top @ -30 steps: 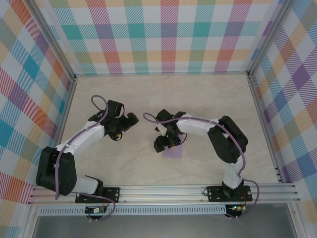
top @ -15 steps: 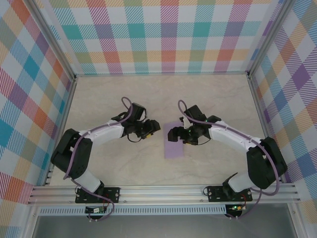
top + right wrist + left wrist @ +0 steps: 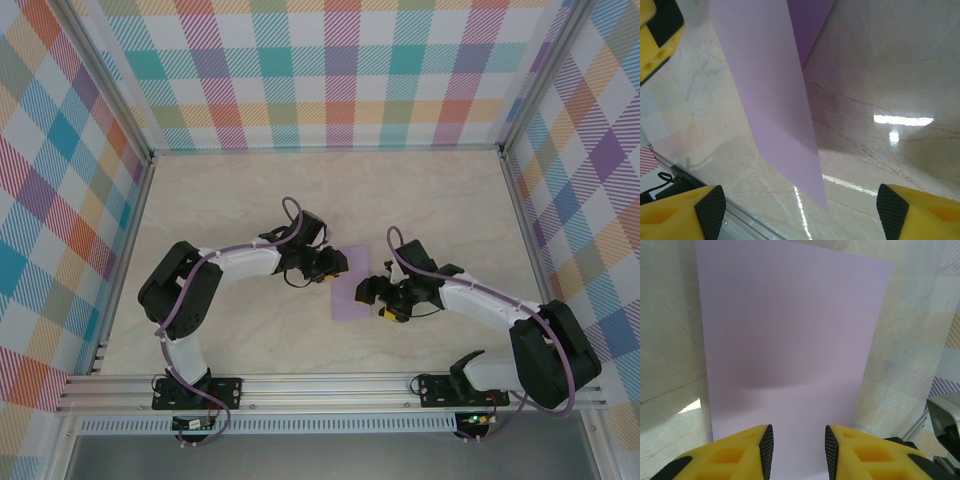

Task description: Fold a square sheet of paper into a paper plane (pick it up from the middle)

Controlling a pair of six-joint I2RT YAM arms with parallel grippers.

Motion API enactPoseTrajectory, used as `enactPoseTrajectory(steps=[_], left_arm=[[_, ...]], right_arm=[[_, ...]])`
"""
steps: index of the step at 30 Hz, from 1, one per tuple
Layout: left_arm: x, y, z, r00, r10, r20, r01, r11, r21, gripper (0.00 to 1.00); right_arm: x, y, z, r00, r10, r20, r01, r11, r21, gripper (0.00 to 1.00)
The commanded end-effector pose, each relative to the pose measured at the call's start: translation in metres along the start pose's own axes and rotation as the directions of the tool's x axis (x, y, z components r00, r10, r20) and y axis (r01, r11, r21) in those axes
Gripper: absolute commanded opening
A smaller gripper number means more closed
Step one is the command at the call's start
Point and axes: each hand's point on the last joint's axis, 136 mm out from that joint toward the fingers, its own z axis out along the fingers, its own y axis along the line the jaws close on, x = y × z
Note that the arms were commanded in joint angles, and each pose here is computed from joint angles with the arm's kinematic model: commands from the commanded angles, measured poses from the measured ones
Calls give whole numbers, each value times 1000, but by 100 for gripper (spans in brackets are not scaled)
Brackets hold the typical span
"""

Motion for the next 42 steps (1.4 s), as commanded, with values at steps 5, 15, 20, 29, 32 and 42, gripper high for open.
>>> enactPoseTrajectory(steps=[5, 15, 20, 29, 32, 42], left_arm=[[-6, -10, 1, 1000, 2, 10, -2, 1000, 8, 33], [-6, -9, 3, 1000, -2, 5, 2, 1000, 3, 32], [-6, -11, 6, 1000, 1, -1, -1, 1000, 14, 30], [-4, -11, 15, 1000, -3, -18, 3, 1000, 29, 29], [-3, -8, 17, 1000, -6, -22, 7, 1000, 23, 28], [1, 5, 31, 999, -21, -44, 21, 1000, -10, 27]], right_arm=[[1, 9, 2, 1000, 17, 3, -16, 996, -91, 67], [3, 4, 8, 999, 54, -4, -54, 994, -97, 47], [6, 2, 9, 998, 61, -16, -63, 993, -98, 41], [11, -3, 10, 997, 76, -28, -78, 993, -91, 34], [10, -5, 10, 996, 85, -22, -87, 993, -80, 29], [2, -2, 8, 992, 127, 2, -126, 990, -55, 12]])
